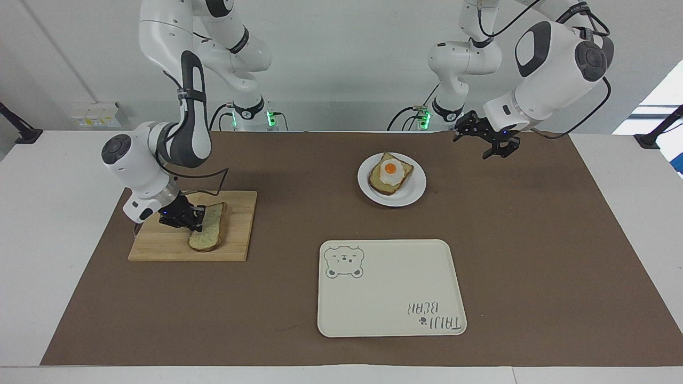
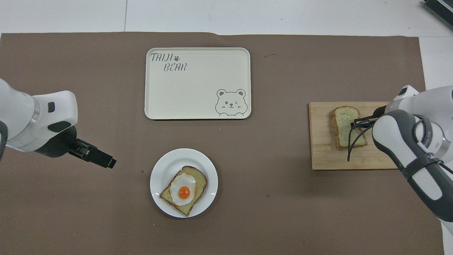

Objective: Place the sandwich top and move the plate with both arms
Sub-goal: 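Grasp the bread with the right gripper while the left gripper reaches the plate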

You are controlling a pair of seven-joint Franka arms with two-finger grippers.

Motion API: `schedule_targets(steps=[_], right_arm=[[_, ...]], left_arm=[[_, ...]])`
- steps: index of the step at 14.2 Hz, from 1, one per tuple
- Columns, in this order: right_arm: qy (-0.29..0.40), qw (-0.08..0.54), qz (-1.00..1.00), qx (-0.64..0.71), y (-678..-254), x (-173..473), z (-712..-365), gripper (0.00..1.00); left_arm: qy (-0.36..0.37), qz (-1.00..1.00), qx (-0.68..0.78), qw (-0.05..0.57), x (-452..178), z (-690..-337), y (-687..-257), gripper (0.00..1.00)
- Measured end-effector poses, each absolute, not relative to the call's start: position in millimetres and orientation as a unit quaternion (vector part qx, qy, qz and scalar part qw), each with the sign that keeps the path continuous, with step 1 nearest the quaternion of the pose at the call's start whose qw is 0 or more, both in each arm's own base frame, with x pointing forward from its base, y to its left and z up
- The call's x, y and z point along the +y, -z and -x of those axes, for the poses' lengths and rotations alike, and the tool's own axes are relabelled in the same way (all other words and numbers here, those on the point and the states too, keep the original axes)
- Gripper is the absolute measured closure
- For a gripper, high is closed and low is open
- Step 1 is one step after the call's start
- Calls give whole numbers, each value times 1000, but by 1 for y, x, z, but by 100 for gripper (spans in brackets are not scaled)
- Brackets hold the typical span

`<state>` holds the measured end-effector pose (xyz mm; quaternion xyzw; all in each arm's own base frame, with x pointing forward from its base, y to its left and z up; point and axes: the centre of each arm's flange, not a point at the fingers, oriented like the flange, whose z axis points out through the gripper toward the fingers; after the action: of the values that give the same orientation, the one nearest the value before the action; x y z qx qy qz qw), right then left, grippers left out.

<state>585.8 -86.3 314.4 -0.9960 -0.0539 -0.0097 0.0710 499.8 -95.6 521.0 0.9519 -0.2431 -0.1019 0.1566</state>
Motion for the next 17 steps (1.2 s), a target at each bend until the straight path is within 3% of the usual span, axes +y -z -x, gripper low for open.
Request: schedule_targets(steps=[9,14,17], right_arm=[[-9,82,995,-56,-334,-86,-594,90],[-42,99,994,-36,-378,-71,-598,90],[-56,103,992,-46,-402,-29,-593,90]], left_arm=[[79,-942,-192,262,-66,-492,-457,0],[84,-925,-164,333,-66,-493,-405,0],[79,-913,-163,365,-68,-485,-373,0]])
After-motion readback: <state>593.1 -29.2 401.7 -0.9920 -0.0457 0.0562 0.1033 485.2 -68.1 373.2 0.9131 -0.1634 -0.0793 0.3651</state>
